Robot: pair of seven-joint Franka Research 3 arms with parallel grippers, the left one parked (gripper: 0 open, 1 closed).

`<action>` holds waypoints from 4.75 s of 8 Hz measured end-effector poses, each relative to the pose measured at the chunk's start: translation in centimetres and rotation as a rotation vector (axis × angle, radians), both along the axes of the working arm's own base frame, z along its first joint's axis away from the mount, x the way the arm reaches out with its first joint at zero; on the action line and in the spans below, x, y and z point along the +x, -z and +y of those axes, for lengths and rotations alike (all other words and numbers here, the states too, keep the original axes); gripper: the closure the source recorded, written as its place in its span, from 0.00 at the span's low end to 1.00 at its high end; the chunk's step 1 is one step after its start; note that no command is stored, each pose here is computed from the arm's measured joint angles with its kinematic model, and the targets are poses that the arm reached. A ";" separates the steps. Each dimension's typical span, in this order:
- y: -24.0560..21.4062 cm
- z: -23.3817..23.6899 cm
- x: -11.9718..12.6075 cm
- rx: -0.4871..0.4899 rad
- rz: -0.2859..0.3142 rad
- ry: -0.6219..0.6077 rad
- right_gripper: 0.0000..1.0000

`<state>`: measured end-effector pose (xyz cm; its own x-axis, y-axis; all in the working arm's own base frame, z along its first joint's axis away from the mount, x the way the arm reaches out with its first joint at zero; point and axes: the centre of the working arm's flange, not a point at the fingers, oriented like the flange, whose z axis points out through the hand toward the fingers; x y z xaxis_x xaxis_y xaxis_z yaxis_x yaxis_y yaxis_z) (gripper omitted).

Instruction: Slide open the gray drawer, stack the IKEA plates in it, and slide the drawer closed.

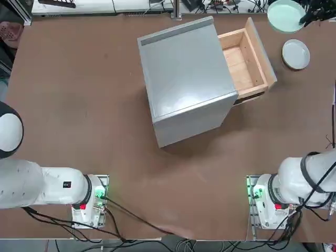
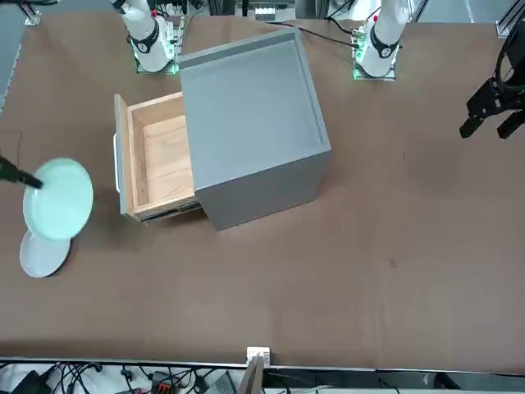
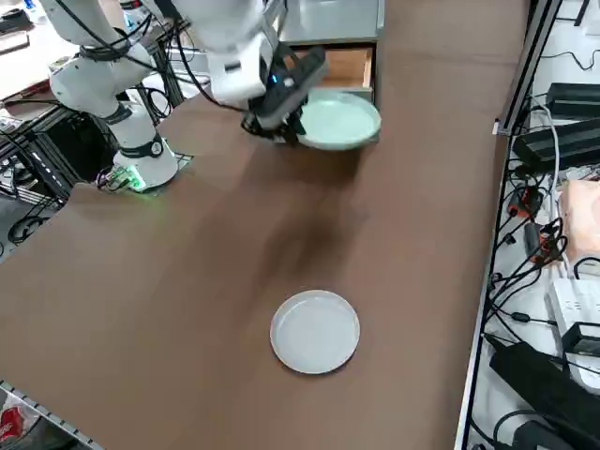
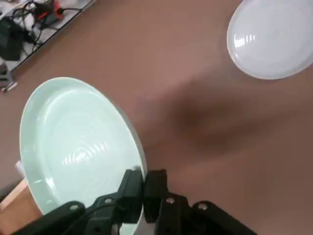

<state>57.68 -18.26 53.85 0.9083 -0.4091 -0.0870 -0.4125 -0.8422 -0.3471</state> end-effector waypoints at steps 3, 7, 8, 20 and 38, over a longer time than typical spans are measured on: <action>-4.6 4.7 -2.8 0.023 0.025 -0.100 1.00; -0.1 16.7 -2.1 0.045 0.115 -0.324 1.00; 0.4 18.5 -2.4 0.045 0.127 -0.359 1.00; 6.5 29.1 -3.1 -0.006 0.172 -0.552 0.19; 26.1 -18.2 2.6 -0.319 0.029 0.165 0.10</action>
